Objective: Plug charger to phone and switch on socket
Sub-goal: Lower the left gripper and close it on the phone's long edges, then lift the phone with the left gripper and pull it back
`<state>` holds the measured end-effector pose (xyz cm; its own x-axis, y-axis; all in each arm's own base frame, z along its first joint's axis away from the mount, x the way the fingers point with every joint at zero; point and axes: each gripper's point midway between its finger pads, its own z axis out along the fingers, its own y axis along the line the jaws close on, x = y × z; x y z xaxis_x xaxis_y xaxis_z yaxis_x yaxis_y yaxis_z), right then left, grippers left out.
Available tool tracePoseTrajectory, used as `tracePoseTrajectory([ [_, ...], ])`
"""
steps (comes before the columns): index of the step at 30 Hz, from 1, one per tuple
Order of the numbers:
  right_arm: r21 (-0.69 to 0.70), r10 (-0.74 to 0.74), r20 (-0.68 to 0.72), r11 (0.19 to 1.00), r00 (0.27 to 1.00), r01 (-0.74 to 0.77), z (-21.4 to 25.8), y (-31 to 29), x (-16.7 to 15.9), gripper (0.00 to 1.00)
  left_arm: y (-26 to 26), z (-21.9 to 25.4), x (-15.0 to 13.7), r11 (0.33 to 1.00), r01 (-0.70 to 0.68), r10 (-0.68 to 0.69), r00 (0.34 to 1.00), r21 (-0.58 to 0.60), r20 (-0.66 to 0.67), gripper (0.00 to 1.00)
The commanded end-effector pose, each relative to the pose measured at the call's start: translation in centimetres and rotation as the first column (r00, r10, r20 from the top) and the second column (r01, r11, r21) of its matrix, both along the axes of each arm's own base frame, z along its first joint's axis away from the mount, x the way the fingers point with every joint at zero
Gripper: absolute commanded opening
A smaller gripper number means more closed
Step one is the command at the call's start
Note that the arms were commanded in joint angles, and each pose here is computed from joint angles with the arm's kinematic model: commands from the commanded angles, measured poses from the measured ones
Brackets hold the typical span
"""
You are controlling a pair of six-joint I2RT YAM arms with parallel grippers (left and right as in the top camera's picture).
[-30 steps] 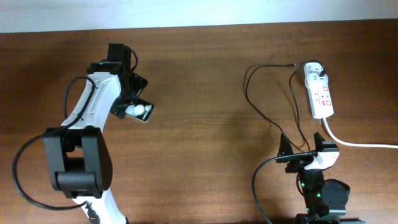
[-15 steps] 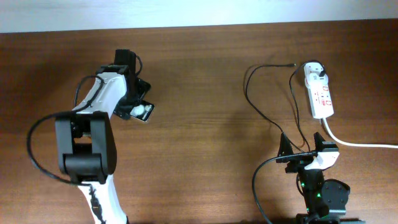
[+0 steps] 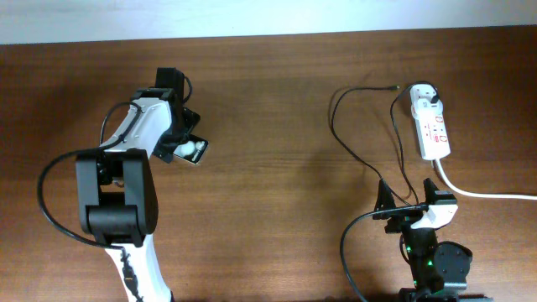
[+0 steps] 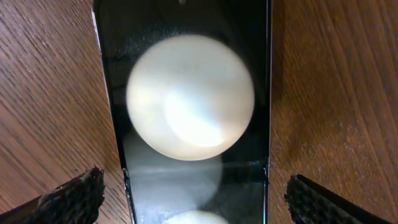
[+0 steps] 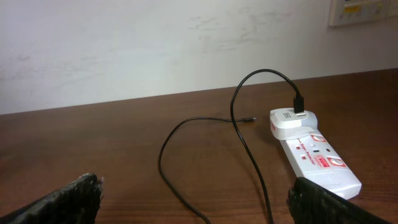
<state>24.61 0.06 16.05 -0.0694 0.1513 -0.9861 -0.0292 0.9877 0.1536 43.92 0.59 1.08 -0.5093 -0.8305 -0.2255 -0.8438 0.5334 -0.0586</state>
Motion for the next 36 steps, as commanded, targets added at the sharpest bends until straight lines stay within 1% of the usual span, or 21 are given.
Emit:
tracePoseTrajectory([
  [1,-0.001,-0.008,-0.003,1.000,1.000,0.008,-0.2,-0.2,0.0,0.99,0.7,-1.7,-0.4,0.999,-0.020,0.021,0.999,0.025,-0.039,0.96],
  [2,-0.001,-0.008,-0.003,1.000,1.000,0.008,-0.2,-0.2,0.0,0.99,0.5,-2.4,-0.7,1.000,-0.018,0.019,0.998,0.014,-0.057,0.96],
  [3,-0.001,-0.008,-0.003,1.000,1.000,0.008,-0.2,-0.2,0.0,0.99,0.3,-3.0,-0.9,1.000,-0.012,0.012,0.997,0.005,-0.075,0.87],
  [4,-0.001,-0.008,-0.003,1.000,1.000,0.008,-0.2,-0.2,0.0,0.99,0.1,-3.1,-1.1,1.000,-0.002,0.001,0.997,-0.005,-0.083,0.75],
  [5,-0.001,-0.008,-0.003,1.000,1.000,0.008,-0.2,-0.2,0.0,0.99,-0.1,-3.2,-1.1,1.000,0.007,-0.009,0.996,-0.015,-0.086,0.73],
  [7,-0.001,-0.008,-0.003,1.000,1.000,0.008,-0.2,-0.2,0.0,0.99,-0.2,-3.2,-1.1,0.999,0.034,-0.036,0.995,-0.020,-0.090,0.74],
  [9,-0.001,-0.008,-0.003,1.000,1.000,0.008,-0.2,-0.2,0.0,0.99,-0.2,-3.2,-1.6,0.999,0.034,-0.036,0.993,-0.020,-0.109,0.71],
  [12,-0.001,-0.008,-0.003,1.000,1.000,0.008,-0.2,-0.2,0.0,0.99,-1.0,-3.3,-1.6,0.990,0.126,-0.132,0.984,-0.057,-0.118,0.68],
  [14,-0.001,-0.008,-0.003,1.000,1.000,0.008,-0.2,-0.2,0.0,0.99,-2.0,-3.4,-1.6,0.971,0.222,-0.232,0.965,-0.091,-0.121,0.66],
  [16,-0.001,-0.008,-0.003,1.000,1.000,0.008,-0.2,-0.2,0.0,0.99,-3.6,-3.4,-1.7,0.924,0.360,-0.375,0.920,-0.131,-0.116,0.66],
  [17,-0.001,-0.008,-0.003,1.000,1.000,0.008,-0.2,-0.2,0.0,0.99,-4.5,-3.4,-1.8,0.886,0.437,-0.455,0.884,-0.153,-0.109,0.66],
  [19,-0.001,-0.008,-0.003,1.000,1.000,0.008,-0.2,-0.2,0.0,0.99,-5.6,-3.4,-2.2,0.834,0.525,-0.546,0.831,-0.170,-0.110,0.67],
  [20,-0.001,-0.008,-0.003,1.000,1.000,0.008,-0.2,-0.2,0.0,0.99,-6.0,-3.4,-2.3,0.823,0.544,-0.563,0.819,-0.164,-0.114,0.76],
  [21,-0.001,-0.008,-0.003,1.000,1.000,0.008,-0.2,-0.2,0.0,0.99,-6.0,-3.4,-2.2,0.823,0.548,-0.565,0.816,-0.150,-0.118,0.82],
  [22,-0.001,-0.008,-0.003,1.000,1.000,0.008,-0.2,-0.2,0.0,0.99,-5.7,-3.4,-2.0,0.825,0.550,-0.563,0.817,-0.128,-0.122,0.93],
  [24,-0.001,-0.008,-0.003,1.000,1.000,0.008,-0.2,-0.2,0.0,0.99,-5.0,-3.4,-1.6,0.831,0.549,-0.556,0.821,-0.086,-0.130,0.98],
  [25,-0.001,-0.008,-0.003,1.000,1.000,0.008,-0.2,-0.2,0.0,0.99,-4.8,-3.3,-1.5,0.833,0.549,-0.553,0.823,-0.071,-0.132,1.00],
  [27,-0.001,-0.008,-0.003,1.000,1.000,0.008,-0.2,-0.2,0.0,0.99,-4.0,-3.3,-1.0,0.837,0.546,-0.543,0.828,-0.020,-0.139,0.99],
  [30,-0.001,-0.008,-0.003,1.000,1.000,0.008,-0.2,-0.2,0.0,0.99,-3.9,-3.2,-1.0,0.838,0.545,-0.542,0.828,-0.017,-0.144,0.98],
  [35,-0.001,-0.008,-0.003,1.000,1.000,0.008,-0.2,-0.2,0.0,0.99,-3.8,-3.3,-1.2,0.838,0.545,-0.541,0.827,-0.017,-0.152,0.87],
  [36,-0.001,-0.008,-0.003,1.000,1.000,0.008,-0.2,-0.2,0.0,0.99,-3.8,-3.4,-1.3,0.838,0.545,-0.541,0.827,-0.018,-0.154,0.77],
])
